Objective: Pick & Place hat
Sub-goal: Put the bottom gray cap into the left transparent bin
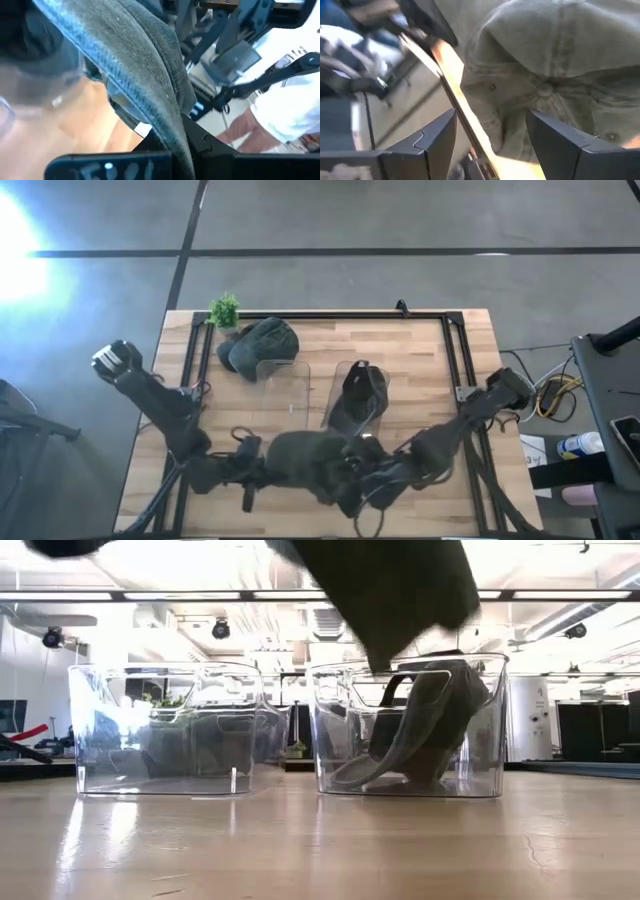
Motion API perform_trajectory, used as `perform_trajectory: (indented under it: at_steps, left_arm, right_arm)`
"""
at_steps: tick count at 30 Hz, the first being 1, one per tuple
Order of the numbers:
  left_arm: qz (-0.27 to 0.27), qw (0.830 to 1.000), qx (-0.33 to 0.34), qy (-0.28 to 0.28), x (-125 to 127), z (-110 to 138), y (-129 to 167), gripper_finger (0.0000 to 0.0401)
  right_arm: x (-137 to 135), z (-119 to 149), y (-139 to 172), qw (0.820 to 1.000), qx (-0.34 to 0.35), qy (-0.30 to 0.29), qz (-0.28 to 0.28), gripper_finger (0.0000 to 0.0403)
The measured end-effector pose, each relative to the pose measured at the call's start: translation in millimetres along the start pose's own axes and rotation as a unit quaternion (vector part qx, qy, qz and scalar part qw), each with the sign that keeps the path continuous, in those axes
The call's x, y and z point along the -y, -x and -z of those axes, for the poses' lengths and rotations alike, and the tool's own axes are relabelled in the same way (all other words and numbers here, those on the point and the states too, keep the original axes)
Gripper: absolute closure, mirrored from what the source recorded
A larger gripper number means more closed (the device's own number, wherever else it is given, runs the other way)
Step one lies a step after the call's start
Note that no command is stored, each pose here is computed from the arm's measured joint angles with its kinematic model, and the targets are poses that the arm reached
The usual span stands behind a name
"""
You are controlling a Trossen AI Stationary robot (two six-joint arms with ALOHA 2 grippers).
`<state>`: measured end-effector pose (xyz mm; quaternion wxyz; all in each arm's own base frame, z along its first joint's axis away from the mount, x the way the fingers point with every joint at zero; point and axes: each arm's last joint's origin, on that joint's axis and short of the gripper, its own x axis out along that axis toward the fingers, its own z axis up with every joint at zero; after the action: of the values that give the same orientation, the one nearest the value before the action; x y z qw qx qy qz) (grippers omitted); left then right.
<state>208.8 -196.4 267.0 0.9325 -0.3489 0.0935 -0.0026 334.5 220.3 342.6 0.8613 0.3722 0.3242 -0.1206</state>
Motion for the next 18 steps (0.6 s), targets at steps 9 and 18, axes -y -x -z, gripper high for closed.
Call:
perform_trajectory:
  at_steps: [9,18]
  left_arm:
    - [-0.094,0.983,0.136,-0.084,3.3,-43.8,38.8,0.0397]
    - [-0.315,0.89,0.23,-0.237,-7.8,-79.8,67.8,0.0397]
  right_arm:
    - [-0.5,-12.7,47.9,0.992,0.124,0.006,0.003,0.017]
    - [6.4,-11.2,46.6,0.991,0.127,-0.005,0.032,0.017]
